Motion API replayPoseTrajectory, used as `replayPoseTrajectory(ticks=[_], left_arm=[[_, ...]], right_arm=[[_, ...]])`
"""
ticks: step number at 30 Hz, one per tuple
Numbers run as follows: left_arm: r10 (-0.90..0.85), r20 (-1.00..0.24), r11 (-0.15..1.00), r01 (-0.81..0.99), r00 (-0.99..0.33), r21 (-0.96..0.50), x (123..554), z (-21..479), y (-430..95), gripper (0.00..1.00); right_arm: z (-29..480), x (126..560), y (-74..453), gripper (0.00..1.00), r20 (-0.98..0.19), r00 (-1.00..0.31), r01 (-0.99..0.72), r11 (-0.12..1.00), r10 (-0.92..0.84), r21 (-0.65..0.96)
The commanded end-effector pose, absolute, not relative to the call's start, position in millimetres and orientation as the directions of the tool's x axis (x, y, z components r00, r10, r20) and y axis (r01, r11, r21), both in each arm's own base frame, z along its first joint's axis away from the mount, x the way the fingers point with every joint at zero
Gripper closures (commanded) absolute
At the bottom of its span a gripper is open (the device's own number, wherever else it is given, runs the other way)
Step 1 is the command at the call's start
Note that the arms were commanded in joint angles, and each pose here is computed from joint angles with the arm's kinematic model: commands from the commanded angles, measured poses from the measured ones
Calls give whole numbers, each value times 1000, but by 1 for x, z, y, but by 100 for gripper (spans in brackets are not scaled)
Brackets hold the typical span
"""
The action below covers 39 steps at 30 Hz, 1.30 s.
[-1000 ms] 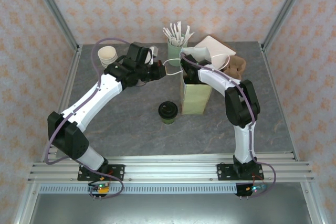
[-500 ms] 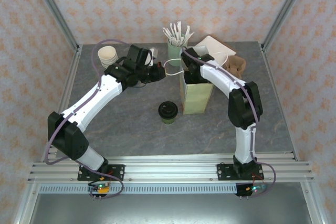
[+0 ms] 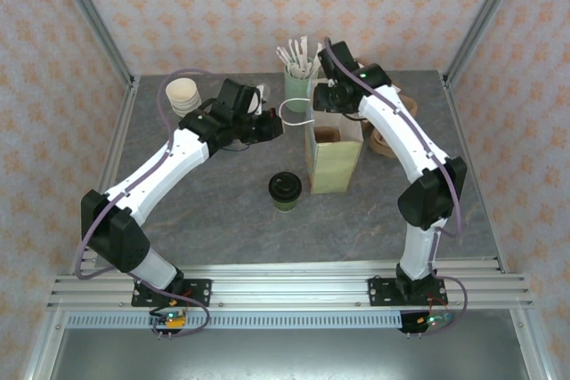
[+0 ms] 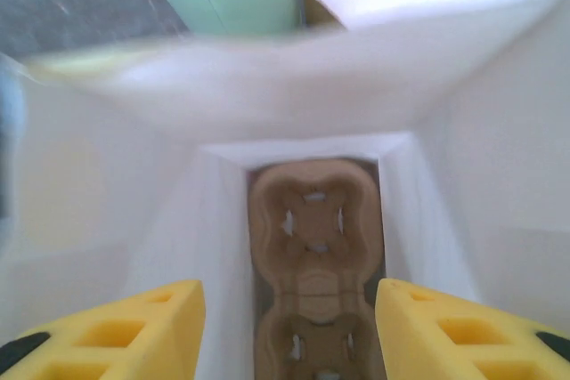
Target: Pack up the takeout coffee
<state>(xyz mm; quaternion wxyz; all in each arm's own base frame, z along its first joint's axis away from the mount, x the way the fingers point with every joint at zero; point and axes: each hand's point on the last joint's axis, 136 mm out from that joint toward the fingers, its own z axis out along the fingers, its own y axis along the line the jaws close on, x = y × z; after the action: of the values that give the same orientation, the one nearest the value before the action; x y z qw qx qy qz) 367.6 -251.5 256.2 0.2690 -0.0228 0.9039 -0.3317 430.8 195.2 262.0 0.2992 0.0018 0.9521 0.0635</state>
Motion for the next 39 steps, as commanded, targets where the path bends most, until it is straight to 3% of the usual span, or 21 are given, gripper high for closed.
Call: replayPoseTrajectory(ticks=[1,5,9,15,20,26,34,39], left_arm=[[-237,-512,761,170,-826,-626,365,277,-252,91],[-244,-545,764,186,-802,-617,368,293,-249,63],[-234,-606,785,220,-760,-580,366,319,-241,43],[-227,-703,835,237,-673,-497,353,351,-209,28],[-300,-713,880,106,-634,-464,339,346,-143,26],[-401,-676,890,-89,-618,-446,321,317,-69,25],[-447,-658,871,-127,-606,-475,315,305,-57,25],[-454,-647,862,-117,-613,-493,318,301,-61,25]], right_arm=[[312,415,183,45,-632,-774,-60,990,33,125],[347,395,184,44,-700,-714,-123,979,25,160],[372,360,205,43,-780,-622,-277,951,-69,137],[372,295,247,39,-795,-561,-536,833,-231,137],[333,245,288,34,-705,-546,-694,716,-452,78],[268,234,319,20,-539,-599,-733,677,-592,72],[200,252,323,8,-316,-635,-735,677,-705,-32],[179,259,324,5,-244,-648,-735,676,-722,-52]])
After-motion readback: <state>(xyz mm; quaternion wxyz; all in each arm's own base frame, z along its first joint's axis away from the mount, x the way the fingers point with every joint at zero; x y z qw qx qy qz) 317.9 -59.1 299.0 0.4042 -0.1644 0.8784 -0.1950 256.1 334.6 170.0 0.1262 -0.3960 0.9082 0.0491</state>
